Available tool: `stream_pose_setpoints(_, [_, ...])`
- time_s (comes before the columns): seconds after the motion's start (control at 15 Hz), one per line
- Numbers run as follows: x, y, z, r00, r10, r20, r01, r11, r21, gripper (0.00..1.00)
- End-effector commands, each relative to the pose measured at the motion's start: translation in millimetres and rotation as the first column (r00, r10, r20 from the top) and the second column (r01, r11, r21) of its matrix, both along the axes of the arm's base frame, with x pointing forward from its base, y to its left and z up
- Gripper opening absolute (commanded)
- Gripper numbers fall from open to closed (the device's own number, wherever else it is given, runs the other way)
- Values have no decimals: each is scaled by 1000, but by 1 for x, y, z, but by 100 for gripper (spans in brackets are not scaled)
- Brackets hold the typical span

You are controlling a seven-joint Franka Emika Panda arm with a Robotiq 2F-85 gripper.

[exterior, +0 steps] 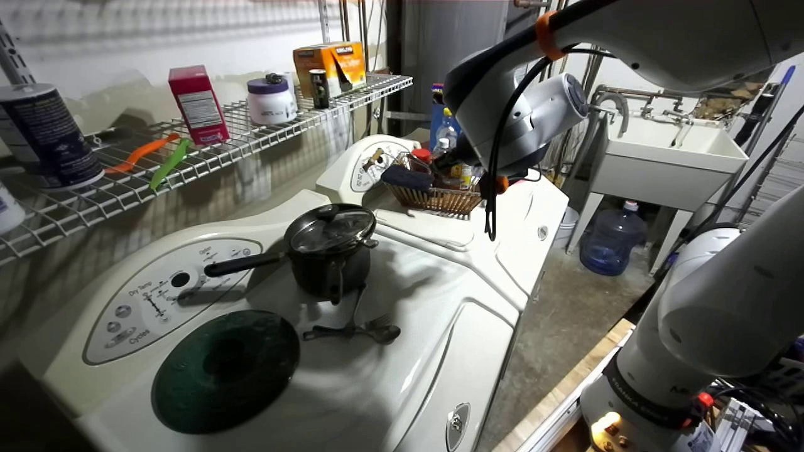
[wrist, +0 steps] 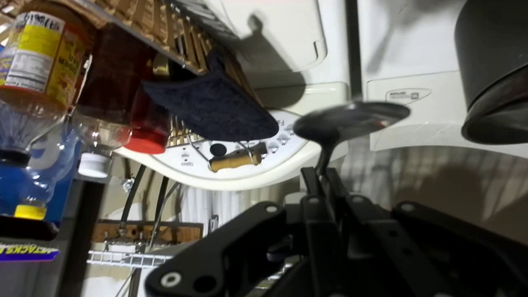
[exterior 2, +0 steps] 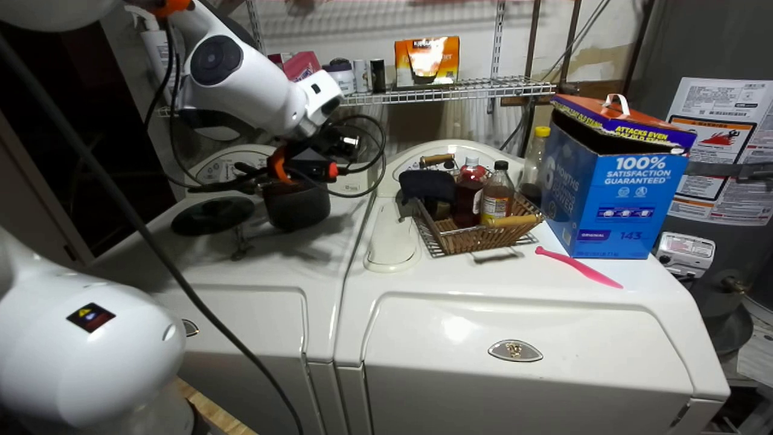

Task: Put one spoon in the basket

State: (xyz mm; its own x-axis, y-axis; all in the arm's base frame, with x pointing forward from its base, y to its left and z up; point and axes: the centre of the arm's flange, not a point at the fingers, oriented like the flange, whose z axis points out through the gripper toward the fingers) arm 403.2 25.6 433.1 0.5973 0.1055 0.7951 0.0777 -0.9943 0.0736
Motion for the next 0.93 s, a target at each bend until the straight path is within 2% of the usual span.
stream_pose_setpoints(0.0, [45,-10,24,996,-77,38,78,997,-16,2])
stream_pose_setpoints(0.4, [111,-49,31,989,-137,55,140,990,-36,2])
stream_pose_setpoints(0.67, [142,-85,18,988,-152,25,154,986,-57,2])
stream_pose_setpoints(0.87, [164,-97,1,991,-137,-9,136,988,-71,2])
